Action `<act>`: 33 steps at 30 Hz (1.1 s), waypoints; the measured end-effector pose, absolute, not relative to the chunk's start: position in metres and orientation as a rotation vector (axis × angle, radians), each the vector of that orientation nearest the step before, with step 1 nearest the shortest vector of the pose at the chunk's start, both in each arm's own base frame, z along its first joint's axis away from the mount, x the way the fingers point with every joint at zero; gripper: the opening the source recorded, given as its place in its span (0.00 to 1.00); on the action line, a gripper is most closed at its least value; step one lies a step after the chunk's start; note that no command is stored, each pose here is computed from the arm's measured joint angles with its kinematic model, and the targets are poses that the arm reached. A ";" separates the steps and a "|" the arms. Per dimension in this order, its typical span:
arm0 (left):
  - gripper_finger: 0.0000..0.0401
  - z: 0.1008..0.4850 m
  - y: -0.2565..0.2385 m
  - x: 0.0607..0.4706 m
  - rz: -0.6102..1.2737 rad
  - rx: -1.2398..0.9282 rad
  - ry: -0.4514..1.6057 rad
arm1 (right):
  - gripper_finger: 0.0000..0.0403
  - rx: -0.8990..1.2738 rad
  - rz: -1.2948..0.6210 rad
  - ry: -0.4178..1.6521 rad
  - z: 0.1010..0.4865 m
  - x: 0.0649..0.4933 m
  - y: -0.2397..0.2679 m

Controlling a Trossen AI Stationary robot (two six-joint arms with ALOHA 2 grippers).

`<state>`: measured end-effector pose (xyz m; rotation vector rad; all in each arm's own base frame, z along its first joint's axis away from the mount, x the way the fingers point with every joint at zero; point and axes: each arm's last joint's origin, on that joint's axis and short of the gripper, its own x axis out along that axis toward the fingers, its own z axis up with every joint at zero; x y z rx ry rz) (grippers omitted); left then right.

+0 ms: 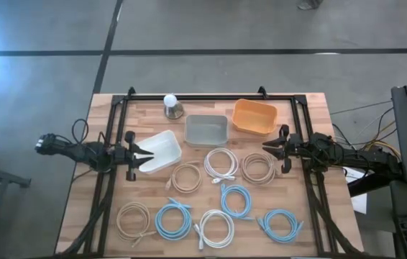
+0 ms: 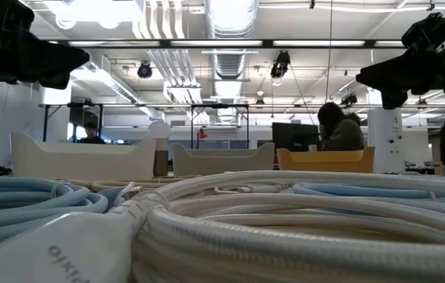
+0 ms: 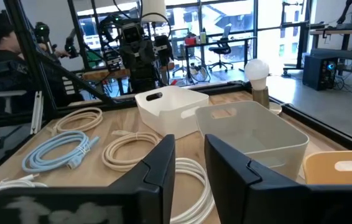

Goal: Sort HDMI cables

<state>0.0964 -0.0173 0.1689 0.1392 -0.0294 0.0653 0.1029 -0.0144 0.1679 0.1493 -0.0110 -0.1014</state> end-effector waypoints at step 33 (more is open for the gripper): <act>0.22 0.169 -0.017 0.096 0.065 0.139 -0.030 | 0.17 0.240 -0.099 -0.027 0.169 0.103 -0.014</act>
